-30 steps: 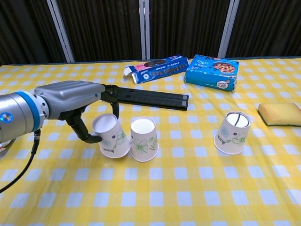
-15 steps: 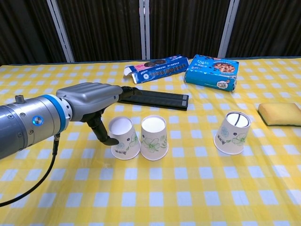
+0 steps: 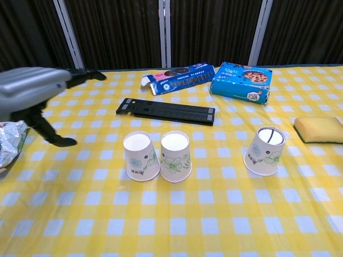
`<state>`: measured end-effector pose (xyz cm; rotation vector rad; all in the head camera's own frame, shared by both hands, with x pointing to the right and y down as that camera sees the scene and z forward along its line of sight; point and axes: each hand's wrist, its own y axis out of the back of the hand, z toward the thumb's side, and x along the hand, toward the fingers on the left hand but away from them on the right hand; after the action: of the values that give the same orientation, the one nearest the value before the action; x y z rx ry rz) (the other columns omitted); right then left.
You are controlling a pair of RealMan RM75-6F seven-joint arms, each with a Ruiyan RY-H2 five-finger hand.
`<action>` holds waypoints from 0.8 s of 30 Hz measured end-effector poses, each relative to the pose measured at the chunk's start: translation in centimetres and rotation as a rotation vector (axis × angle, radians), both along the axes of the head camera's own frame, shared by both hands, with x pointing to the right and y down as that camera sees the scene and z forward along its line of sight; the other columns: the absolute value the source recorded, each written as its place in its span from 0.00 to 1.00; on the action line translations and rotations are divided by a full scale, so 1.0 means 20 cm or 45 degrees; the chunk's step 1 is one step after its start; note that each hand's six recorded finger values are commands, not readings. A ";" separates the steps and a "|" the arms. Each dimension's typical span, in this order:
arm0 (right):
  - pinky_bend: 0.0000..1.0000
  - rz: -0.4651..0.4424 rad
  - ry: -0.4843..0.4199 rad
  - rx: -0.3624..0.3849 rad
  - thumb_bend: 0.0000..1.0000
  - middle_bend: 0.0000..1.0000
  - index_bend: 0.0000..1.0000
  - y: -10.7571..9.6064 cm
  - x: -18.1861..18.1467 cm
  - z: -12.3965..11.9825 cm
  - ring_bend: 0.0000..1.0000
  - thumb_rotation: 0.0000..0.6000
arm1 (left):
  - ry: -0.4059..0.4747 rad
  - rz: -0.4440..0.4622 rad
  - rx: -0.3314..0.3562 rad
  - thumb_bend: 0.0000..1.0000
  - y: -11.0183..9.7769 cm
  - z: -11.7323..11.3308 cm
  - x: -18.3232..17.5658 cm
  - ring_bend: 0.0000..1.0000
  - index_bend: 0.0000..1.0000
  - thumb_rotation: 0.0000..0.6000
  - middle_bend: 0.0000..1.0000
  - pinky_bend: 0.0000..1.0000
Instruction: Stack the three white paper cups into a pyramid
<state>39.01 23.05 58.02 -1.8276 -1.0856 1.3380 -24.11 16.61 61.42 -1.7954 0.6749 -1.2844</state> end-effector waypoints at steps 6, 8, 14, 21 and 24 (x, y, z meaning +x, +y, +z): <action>0.00 -0.037 0.000 -0.069 0.20 0.00 0.07 -0.03 -0.09 0.03 0.00 1.00 | -0.036 -0.046 0.096 0.20 0.07 -0.16 -0.34 0.00 0.00 1.00 0.00 0.00; 0.00 -0.068 0.010 -0.093 0.20 0.00 0.06 -0.04 -0.14 0.04 0.00 1.00 | -0.024 -0.070 0.105 0.20 0.10 -0.20 -0.43 0.00 0.00 1.00 0.00 0.00; 0.00 -0.175 0.051 -0.147 0.20 0.00 0.08 -0.10 -0.31 0.09 0.00 1.00 | -0.005 -0.139 0.121 0.20 0.16 -0.28 -0.58 0.00 0.00 1.00 0.00 0.00; 0.00 -0.281 0.149 -0.211 0.20 0.00 0.17 -0.14 -0.52 0.18 0.00 1.00 | 0.013 -0.140 0.126 0.20 0.17 -0.31 -0.63 0.00 0.00 1.00 0.00 0.00; 0.00 -0.290 0.155 -0.240 0.22 0.00 0.18 -0.17 -0.61 0.23 0.00 1.00 | 0.021 -0.126 0.123 0.20 0.17 -0.31 -0.62 0.00 0.00 1.00 0.00 0.00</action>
<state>26.72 19.66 62.59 -1.9105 -0.6844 1.4313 -36.51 20.03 55.24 -1.7143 0.8303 -1.2812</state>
